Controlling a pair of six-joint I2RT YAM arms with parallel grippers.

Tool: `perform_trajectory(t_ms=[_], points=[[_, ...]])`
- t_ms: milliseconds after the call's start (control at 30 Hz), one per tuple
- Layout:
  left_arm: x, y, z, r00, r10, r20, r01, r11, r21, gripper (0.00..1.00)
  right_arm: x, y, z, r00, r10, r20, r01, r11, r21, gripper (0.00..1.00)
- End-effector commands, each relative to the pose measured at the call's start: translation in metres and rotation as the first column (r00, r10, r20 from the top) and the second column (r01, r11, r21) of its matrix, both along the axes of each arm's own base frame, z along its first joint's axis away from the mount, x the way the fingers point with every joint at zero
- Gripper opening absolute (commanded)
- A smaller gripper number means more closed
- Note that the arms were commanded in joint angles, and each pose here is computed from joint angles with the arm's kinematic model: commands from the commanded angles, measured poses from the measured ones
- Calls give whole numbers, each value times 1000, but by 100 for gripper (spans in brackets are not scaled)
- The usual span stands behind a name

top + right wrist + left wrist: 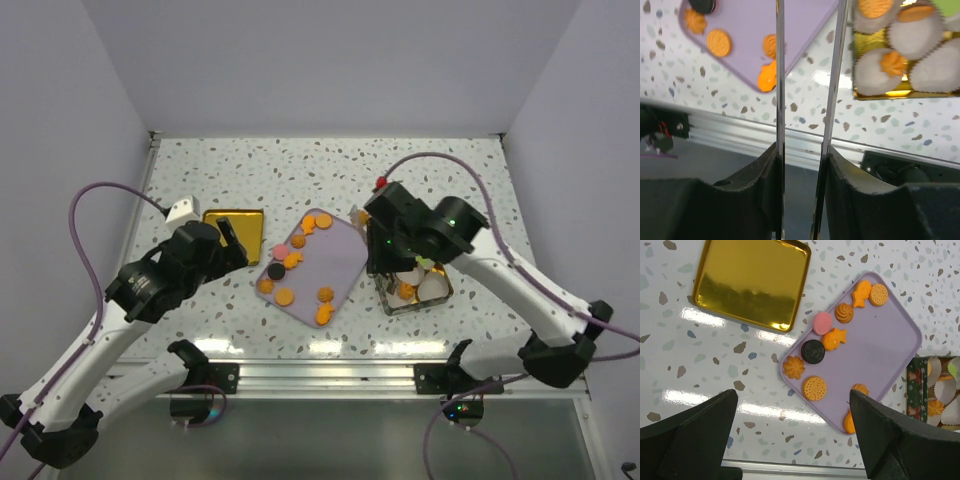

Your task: Pack the cookies

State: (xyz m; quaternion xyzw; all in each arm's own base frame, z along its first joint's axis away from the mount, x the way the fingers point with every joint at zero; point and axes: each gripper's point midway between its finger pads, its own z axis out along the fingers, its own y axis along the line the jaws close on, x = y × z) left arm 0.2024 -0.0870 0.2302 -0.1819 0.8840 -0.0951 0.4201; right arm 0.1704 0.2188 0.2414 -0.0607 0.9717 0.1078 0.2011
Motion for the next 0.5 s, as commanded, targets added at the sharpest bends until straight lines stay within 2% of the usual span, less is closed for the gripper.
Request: perform_trajectory(t_ms=[0, 300, 467], points=[[10, -9, 10, 999, -26, 39, 27, 999, -17, 100, -34, -90, -6, 987, -160, -32, 150, 966, -210, 30], [22, -31, 7, 995, -93, 25, 94, 995, -41, 100, -79, -136, -38, 915, -399, -58, 392, 915, -99, 29], [24, -38, 8, 993, -117, 25, 119, 992, -51, 100, -93, -146, -55, 890, -450, -79, 444, 892, -84, 28]])
